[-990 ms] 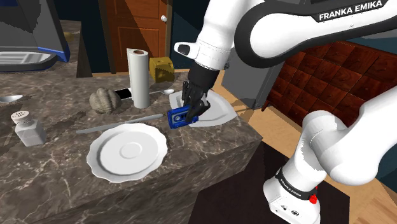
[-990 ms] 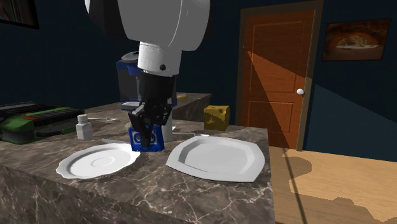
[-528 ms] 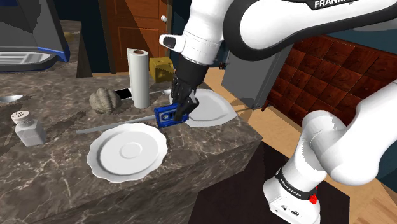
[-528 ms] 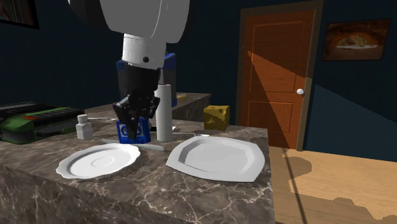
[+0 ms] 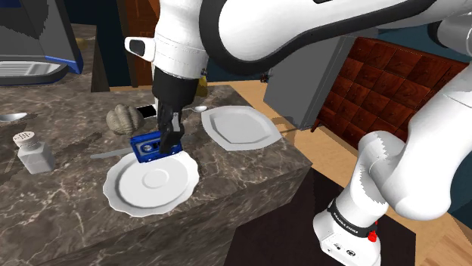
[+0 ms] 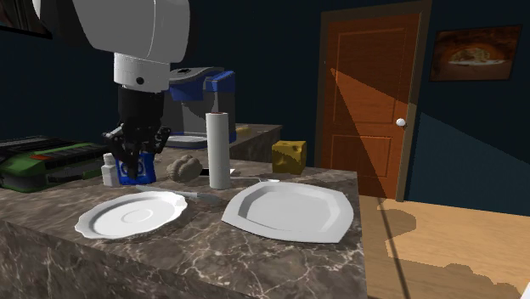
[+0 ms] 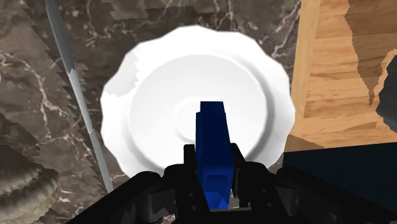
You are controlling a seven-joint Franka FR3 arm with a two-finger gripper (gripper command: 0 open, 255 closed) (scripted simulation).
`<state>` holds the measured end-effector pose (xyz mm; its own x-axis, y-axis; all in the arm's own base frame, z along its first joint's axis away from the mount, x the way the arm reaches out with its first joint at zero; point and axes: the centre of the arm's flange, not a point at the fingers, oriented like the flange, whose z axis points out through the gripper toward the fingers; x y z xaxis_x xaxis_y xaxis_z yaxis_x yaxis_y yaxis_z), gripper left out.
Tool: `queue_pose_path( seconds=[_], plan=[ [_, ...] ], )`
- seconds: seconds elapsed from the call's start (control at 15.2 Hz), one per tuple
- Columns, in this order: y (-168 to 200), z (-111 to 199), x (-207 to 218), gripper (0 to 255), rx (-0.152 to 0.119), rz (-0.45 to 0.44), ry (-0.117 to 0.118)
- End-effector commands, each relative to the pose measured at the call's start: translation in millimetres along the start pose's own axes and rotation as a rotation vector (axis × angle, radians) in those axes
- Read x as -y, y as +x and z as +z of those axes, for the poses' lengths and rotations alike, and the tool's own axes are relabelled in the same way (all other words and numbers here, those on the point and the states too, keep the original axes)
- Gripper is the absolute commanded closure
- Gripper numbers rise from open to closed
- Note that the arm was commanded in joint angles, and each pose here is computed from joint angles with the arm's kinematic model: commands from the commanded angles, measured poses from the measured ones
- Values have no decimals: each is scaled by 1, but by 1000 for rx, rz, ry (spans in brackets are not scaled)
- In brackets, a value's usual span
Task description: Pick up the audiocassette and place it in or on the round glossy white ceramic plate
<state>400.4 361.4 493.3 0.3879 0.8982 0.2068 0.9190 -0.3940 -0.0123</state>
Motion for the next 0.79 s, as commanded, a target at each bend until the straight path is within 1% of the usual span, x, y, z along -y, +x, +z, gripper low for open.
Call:
queue_pose_path(
  seconds=[0.0,0.73],
  plan=[
    [17,6,0,255,0,1,1],
    [5,63,0,255,0,1,1]
  ],
)
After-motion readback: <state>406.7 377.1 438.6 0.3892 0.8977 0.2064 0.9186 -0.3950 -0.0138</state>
